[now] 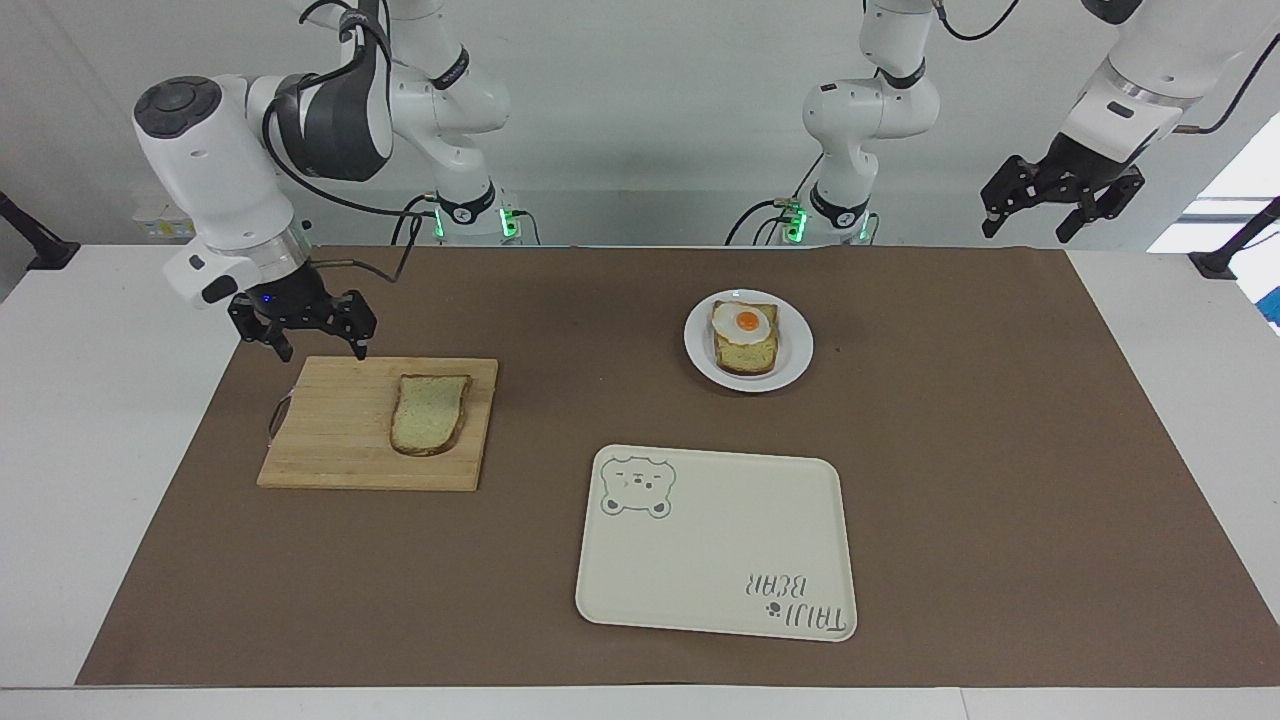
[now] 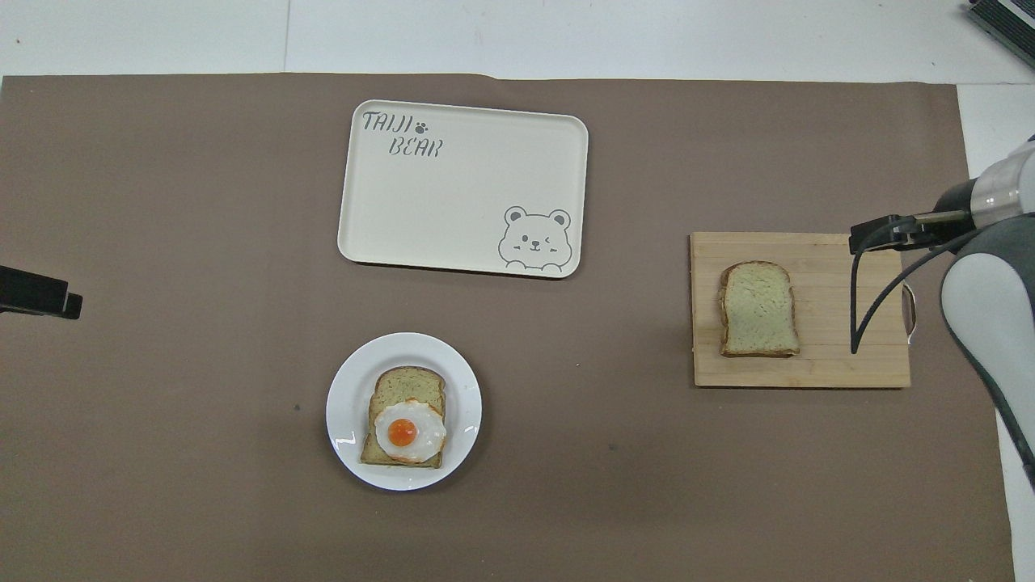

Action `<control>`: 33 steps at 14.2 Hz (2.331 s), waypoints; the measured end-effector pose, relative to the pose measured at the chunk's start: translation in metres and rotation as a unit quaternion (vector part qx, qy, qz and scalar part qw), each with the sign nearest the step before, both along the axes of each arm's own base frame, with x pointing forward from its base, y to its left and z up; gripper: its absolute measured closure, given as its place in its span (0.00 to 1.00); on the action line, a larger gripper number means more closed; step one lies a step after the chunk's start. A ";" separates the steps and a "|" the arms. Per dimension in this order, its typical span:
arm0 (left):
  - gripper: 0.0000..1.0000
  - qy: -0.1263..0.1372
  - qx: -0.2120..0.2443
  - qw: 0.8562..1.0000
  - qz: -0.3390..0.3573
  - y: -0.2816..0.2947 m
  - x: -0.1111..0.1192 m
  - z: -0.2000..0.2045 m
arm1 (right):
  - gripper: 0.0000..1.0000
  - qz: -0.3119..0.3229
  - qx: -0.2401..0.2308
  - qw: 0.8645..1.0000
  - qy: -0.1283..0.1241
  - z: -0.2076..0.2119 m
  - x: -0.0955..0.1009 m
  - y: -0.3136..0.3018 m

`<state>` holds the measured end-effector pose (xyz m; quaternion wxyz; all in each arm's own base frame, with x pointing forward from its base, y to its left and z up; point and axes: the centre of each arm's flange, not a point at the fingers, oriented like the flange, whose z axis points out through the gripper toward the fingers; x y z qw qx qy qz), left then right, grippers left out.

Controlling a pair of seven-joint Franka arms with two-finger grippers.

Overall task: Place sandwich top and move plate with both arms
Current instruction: 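Reach the right gripper over the bread slice on the wooden board, then lower the right gripper and grasp the bread slice edge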

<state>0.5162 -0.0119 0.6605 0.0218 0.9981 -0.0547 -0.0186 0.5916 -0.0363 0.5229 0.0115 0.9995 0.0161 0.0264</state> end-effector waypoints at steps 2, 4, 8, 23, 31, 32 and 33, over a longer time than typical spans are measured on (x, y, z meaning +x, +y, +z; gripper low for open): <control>0.00 0.000 0.000 1.000 0.000 0.000 0.000 0.000 | 0.00 0.000 0.000 1.000 0.005 -0.005 0.000 0.000; 0.00 0.000 0.000 1.000 0.000 0.000 0.000 0.000 | 0.00 0.002 0.000 1.000 0.016 -0.018 0.002 0.003; 0.00 0.000 0.000 1.000 0.000 0.000 0.000 0.000 | 0.00 0.014 0.001 1.000 0.005 -0.061 0.019 0.017; 0.00 0.000 0.000 1.000 0.000 0.000 0.000 0.000 | 0.00 0.027 0.110 0.993 0.033 -0.193 -0.007 -0.008; 0.00 0.000 0.000 1.000 0.000 0.000 0.000 0.000 | 0.53 0.006 0.125 0.991 0.046 -0.211 -0.021 -0.024; 0.00 0.000 0.000 1.000 0.000 0.000 0.000 0.000 | 0.54 0.004 0.125 0.991 0.048 -0.213 -0.022 -0.026; 0.00 0.000 0.000 1.000 0.000 0.000 0.000 0.000 | 0.59 0.001 0.127 0.991 0.048 -0.213 -0.023 -0.028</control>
